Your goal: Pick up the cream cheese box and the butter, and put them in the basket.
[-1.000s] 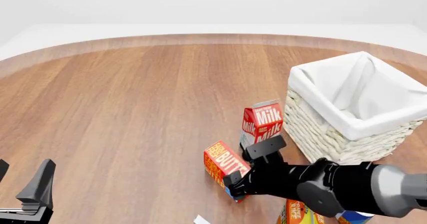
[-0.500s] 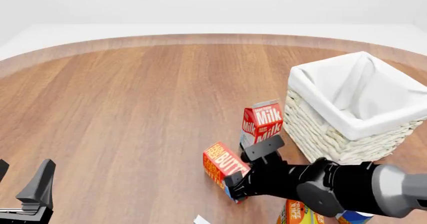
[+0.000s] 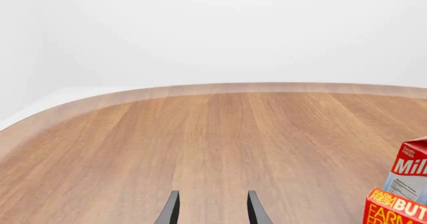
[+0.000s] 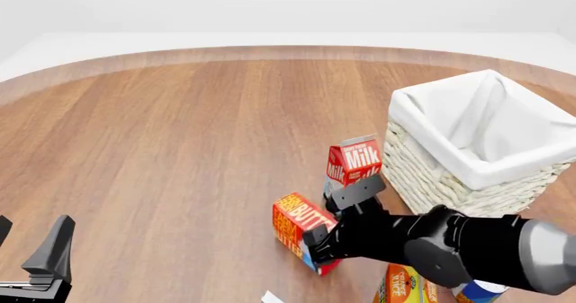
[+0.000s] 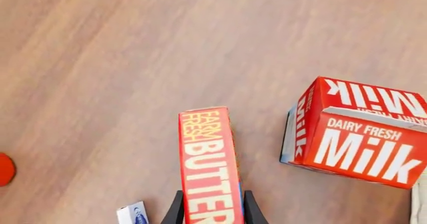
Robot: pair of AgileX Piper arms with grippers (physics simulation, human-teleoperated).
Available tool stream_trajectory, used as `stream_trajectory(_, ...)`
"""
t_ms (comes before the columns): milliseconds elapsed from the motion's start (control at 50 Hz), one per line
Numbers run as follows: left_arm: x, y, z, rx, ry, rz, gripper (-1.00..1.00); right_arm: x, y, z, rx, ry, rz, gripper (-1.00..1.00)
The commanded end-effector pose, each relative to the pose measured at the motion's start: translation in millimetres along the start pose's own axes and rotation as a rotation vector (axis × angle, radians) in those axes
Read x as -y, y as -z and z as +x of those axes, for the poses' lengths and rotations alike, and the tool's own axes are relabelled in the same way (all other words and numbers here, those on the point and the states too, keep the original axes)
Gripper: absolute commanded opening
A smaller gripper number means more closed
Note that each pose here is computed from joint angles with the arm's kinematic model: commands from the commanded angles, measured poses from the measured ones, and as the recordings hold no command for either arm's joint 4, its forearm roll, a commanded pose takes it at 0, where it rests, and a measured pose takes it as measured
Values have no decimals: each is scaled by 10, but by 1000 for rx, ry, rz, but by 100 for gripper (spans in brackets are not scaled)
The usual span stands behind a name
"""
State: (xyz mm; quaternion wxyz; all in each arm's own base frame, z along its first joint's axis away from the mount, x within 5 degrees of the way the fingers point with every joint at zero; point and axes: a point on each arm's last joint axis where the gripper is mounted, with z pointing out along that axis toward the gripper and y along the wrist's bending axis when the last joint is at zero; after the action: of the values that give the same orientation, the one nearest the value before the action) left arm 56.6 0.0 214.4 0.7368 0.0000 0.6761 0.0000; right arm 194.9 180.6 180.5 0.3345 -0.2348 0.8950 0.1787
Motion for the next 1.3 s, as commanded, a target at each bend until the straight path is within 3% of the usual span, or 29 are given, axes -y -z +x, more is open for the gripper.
stream_trajectory(20, 0, 0, 0, 0, 0, 0, 100, -27, 103, -109, 34, -16, -9, -100)
stream_trajectory(160, 0, 0, 0, 0, 0, 0, 100, -54, 221, -148, 52, 2, -18, -100)
stream_trajectory(380, 0, 0, 0, 0, 0, 0, 100, -131, 562, -440, 137, 62, -36, -100)
stream_trajectory(700, 0, 0, 0, 0, 0, 0, 100, -205, 852, -668, 197, 116, -50, -100)
stream_trajectory(1300, 0, 0, 0, 0, 0, 0, 100, -309, 1578, -1140, 391, 167, -73, -100)
